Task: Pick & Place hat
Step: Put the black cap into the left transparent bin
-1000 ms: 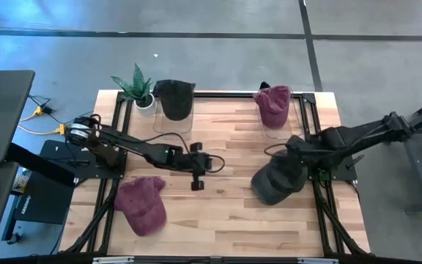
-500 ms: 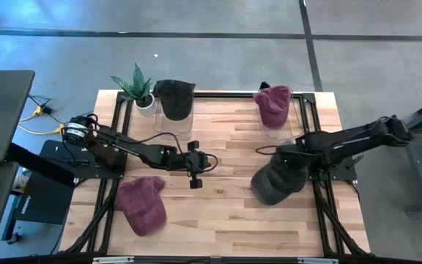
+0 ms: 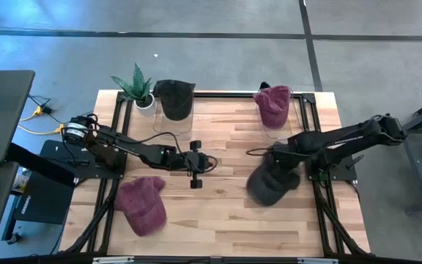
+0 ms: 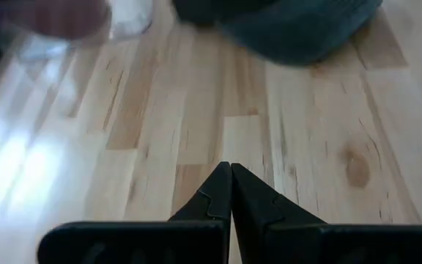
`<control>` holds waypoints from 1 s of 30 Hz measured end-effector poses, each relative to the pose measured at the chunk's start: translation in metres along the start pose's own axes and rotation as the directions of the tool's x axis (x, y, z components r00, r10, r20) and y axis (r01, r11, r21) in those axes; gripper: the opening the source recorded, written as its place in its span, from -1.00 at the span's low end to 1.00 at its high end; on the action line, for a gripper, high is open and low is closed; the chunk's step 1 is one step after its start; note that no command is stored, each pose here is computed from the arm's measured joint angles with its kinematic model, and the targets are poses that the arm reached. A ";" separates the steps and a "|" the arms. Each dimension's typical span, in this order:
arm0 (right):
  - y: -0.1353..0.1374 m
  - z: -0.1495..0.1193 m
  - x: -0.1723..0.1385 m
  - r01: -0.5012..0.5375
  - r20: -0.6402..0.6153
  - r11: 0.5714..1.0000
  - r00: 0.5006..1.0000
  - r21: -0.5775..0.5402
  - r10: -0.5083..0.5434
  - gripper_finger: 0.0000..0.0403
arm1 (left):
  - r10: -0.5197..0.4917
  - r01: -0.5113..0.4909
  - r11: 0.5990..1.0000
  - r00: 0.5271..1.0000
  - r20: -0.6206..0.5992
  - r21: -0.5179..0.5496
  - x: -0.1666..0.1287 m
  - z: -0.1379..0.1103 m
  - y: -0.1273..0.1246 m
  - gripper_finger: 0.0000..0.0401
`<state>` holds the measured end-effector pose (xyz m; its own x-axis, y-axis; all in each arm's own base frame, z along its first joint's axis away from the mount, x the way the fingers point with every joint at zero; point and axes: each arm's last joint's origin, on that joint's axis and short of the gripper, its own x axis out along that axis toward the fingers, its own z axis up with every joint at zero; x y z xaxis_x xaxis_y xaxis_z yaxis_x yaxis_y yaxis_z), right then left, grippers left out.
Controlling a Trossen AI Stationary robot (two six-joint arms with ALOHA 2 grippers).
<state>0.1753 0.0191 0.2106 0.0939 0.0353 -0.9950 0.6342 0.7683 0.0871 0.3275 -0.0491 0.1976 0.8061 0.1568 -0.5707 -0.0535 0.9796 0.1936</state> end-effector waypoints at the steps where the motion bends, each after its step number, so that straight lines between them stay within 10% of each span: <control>1: 0.005 0.003 -0.009 -0.025 0.037 0.999 0.999 -0.022 0.026 -0.80 | -0.001 0.001 0.999 1.000 0.012 0.041 -0.003 0.002 -0.002 -0.99; 6: 0.034 0.024 -0.058 -0.229 0.230 0.960 0.937 -0.163 0.262 -0.95 | -0.048 -0.005 0.968 0.977 0.209 0.250 -0.018 0.024 -0.016 -0.99; 15: 0.060 0.053 -0.093 -0.522 0.310 0.732 0.676 -0.438 0.668 -0.88 | -0.217 -0.065 0.884 0.821 0.529 0.464 -0.033 0.054 -0.023 -0.93; 22: 0.061 0.067 -0.079 -0.518 0.257 0.719 0.698 -0.464 0.668 -0.90 | -0.218 -0.094 0.888 0.776 0.592 0.450 -0.037 0.061 -0.022 -0.25; 30: 0.071 0.089 -0.061 -0.593 0.133 0.584 0.630 -0.554 0.765 -0.88 | -0.165 -0.048 0.934 0.819 0.549 0.353 -0.012 0.061 0.001 0.46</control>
<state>0.2835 0.0147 0.2817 0.6467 0.5248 -0.5534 -0.1104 0.7824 0.6129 0.3533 -0.0578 0.2534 0.9928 -0.1026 -0.0610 0.1194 0.8635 0.4901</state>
